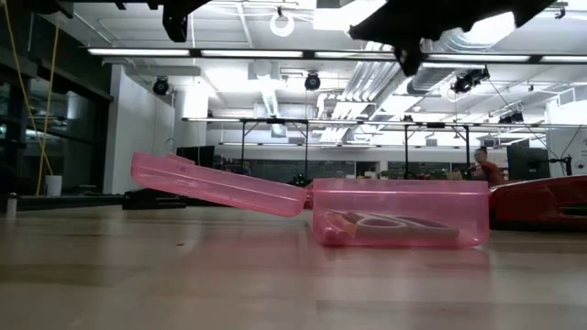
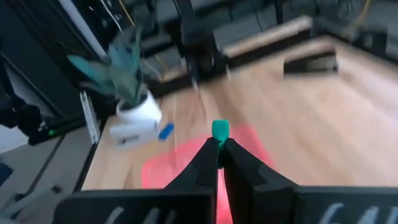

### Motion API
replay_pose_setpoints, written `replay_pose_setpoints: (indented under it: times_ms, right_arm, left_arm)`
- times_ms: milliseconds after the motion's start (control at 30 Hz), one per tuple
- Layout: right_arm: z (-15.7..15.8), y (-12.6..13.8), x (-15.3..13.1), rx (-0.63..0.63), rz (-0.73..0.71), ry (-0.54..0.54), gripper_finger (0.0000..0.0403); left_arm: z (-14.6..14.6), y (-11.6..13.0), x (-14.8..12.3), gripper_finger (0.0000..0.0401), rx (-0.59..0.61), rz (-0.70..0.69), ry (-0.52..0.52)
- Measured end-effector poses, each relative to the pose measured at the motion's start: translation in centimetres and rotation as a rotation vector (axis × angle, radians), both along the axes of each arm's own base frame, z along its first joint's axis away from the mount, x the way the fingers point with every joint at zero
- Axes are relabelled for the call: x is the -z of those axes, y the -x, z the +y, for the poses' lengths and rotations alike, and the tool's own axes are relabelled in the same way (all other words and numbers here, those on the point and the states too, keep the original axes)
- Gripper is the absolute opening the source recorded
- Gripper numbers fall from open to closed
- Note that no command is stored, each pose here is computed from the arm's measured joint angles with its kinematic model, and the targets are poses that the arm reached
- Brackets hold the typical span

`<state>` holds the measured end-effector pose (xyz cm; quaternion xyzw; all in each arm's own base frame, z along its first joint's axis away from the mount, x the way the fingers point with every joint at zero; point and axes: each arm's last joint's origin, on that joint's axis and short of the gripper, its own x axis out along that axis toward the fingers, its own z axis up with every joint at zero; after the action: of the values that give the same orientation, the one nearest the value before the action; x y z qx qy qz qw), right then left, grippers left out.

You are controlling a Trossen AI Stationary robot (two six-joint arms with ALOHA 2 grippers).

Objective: Pack school essentials
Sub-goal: Put the small green eraser into the pink supply box

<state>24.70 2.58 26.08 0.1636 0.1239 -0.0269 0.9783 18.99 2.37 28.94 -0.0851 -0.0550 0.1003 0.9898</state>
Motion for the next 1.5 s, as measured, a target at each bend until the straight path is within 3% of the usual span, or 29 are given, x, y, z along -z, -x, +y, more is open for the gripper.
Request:
replay_pose_setpoints:
  times_ms: [200, 767, 900, 1267, 1500]
  right_arm:
    - [-2.3, -0.4, -1.3, -0.042, -0.132, 0.11, 0.0]
    - [-2.6, -0.4, -1.7, -0.068, -0.175, 0.123, 0.0]
    - [-2.2, -0.7, 0.1, -0.102, -0.022, 0.076, 0.0]
    - [1.0, -2.8, 8.6, -0.2, 0.449, -0.021, 0.0]
    - [1.0, -3.2, 11.5, -0.193, 0.578, -0.024, 0.0]
  left_arm:
    - [0.0, 0.0, 0.0, 0.0117, 0.0, -0.001, 0.0]
    - [0.0, 0.0, 0.0, 0.0117, 0.0, 0.001, 0.0]
    - [0.0, 0.0, 0.0, 0.0117, 0.0, 0.002, 0.0]
    - [0.0, 0.0, 0.0, 0.0117, 0.0, 0.002, 0.0]
    - [0.0, 0.0, 0.0, 0.0117, 0.0, 0.002, 0.0]
